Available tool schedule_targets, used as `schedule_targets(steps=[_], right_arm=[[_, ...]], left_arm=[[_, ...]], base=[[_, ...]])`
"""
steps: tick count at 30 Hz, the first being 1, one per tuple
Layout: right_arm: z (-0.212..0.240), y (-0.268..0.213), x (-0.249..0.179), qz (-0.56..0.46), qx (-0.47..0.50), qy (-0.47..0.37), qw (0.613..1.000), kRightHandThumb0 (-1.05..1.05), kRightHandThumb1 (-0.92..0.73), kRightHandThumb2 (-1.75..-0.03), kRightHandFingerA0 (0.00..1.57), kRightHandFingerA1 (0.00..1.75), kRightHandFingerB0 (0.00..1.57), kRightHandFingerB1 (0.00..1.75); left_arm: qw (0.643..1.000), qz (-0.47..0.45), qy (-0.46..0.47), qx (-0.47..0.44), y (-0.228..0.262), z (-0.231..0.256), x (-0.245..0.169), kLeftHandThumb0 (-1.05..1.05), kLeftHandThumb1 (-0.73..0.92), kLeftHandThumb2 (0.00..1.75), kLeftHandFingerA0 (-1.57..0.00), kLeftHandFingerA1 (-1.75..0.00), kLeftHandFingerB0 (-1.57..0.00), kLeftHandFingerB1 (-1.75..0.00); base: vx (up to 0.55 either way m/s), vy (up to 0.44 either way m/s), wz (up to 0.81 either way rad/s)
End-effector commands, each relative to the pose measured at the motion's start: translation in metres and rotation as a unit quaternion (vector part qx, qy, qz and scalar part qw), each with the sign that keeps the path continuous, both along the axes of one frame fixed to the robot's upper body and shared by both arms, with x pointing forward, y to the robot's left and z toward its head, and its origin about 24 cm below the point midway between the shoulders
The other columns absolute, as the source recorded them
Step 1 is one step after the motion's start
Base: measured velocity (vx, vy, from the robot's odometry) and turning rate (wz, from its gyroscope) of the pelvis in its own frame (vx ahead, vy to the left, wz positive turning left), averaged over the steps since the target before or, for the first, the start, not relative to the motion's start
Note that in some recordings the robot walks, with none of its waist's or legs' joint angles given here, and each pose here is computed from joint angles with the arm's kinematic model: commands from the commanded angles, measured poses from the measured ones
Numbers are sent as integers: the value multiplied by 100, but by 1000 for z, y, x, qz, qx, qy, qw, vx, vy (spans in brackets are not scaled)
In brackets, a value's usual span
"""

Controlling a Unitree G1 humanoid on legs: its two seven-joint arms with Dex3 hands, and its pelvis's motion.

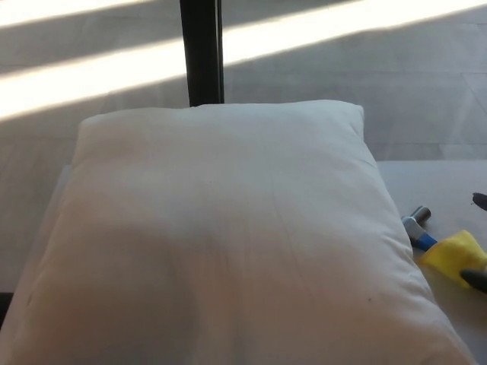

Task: A hammer is kept on the right hand side and a pillow is kept on the left hand side on the desk infront of the robot and the robot uses its right hand to pick up the hammer and makes a downward swinging motion to hit the pillow

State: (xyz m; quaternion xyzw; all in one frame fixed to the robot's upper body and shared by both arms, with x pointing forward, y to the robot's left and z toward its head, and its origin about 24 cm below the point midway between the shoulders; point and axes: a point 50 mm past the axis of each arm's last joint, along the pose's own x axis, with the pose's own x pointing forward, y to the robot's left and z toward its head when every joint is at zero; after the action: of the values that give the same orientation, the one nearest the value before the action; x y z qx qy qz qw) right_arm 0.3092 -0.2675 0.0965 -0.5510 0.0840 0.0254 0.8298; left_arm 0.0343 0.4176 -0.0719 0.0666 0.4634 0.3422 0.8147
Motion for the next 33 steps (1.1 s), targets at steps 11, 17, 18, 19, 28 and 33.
schedule_targets(steps=[11,17,18,19,28,33], right_arm=[[3,-11,28,-33,-161,4,986,-71,-49,-85,2,32,13,40],[-11,-8,30,-37,-168,43,984,-72,-49,-87,1,31,11,40],[-10,-8,30,-37,-169,43,984,-72,-49,-87,1,31,11,40],[-13,-10,30,-40,-158,53,985,-72,-49,-87,0,32,11,40],[-38,-17,24,-61,-150,126,979,-79,-52,-90,3,36,13,39],[-53,-24,17,-91,-156,191,965,-79,-53,-94,2,44,8,34]], left_arm=[[1000,0,-24,10,5,6,1,-59,70,61,-80,-59,-62,-52],[1000,-11,-14,7,5,6,1,-59,72,62,-74,-57,-61,-51],[1000,-11,-14,7,5,5,1,-59,72,62,-74,-57,-61,-51],[1000,-4,-18,6,5,5,0,-58,71,61,-77,-59,-62,-52],[1000,5,-18,9,3,4,0,-58,72,61,-80,-58,-64,-52],[999,3,-35,0,3,4,0,-61,72,61,-75,-59,-62,-54]], base=[[0,0,0],[0,0,0],[0,0,0],[0,0,0],[0,0,0],[0,0,0]])
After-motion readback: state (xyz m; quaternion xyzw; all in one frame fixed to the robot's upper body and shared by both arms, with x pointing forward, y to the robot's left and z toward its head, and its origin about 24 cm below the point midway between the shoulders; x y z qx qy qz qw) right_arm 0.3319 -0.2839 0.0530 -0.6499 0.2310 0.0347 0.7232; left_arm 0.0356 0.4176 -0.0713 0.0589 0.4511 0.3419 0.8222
